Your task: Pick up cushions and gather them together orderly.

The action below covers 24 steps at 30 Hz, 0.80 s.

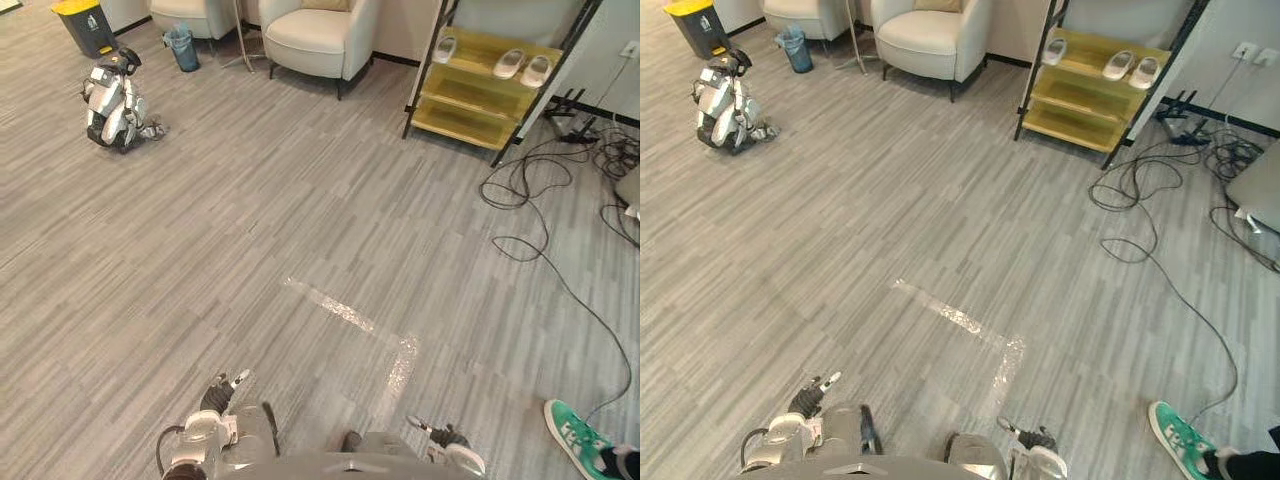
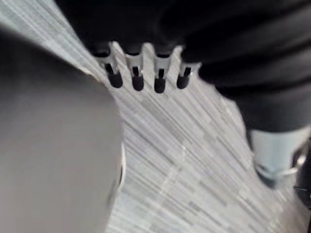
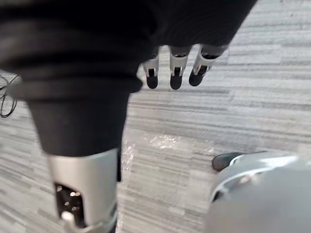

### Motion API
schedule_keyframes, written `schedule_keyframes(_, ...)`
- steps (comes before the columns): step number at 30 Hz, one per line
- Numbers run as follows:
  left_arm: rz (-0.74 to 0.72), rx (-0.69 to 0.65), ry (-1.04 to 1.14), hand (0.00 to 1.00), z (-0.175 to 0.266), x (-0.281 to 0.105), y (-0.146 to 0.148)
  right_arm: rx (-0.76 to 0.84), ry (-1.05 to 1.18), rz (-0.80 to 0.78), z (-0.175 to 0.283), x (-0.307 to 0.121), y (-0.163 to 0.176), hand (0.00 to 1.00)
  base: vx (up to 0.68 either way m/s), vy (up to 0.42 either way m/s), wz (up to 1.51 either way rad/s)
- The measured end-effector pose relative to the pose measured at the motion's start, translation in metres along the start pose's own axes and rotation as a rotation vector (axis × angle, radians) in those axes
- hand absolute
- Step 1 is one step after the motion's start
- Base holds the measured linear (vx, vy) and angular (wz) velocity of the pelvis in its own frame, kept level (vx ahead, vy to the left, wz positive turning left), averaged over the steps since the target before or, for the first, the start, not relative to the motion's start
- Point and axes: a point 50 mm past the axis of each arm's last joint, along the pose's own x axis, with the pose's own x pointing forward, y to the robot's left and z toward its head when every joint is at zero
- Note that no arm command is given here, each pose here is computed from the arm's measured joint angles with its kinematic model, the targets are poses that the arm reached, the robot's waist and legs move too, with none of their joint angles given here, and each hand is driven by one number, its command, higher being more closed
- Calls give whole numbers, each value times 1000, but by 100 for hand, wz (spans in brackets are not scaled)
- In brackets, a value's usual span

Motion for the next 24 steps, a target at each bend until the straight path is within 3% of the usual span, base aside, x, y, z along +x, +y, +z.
schedule_keyframes(4, 5, -6, 5, 0, -2, 0, -2, -14, 4, -12, -1, 0, -1, 0, 418, 277, -21)
schedule_keyframes(8, 39, 0, -28, 0, 10, 3, 15, -4, 47, 55, -9, -4, 29, 0, 417, 262, -30)
schedule_keyframes(14, 44, 57, 42, 0, -3, 3, 22, -9, 42, 76, -6, -3, 29, 0, 316, 189, -42)
schedule_keyframes(22, 69, 102, 87, 0, -17, -2, 34, -51, 22, 103, 1, -2, 37, 0, 197, -23, -30)
schedule_keyframes(24, 50, 98, 105, 0, -22, -2, 25, -58, 0, 85, 10, 2, 29, 0, 133, -121, -37)
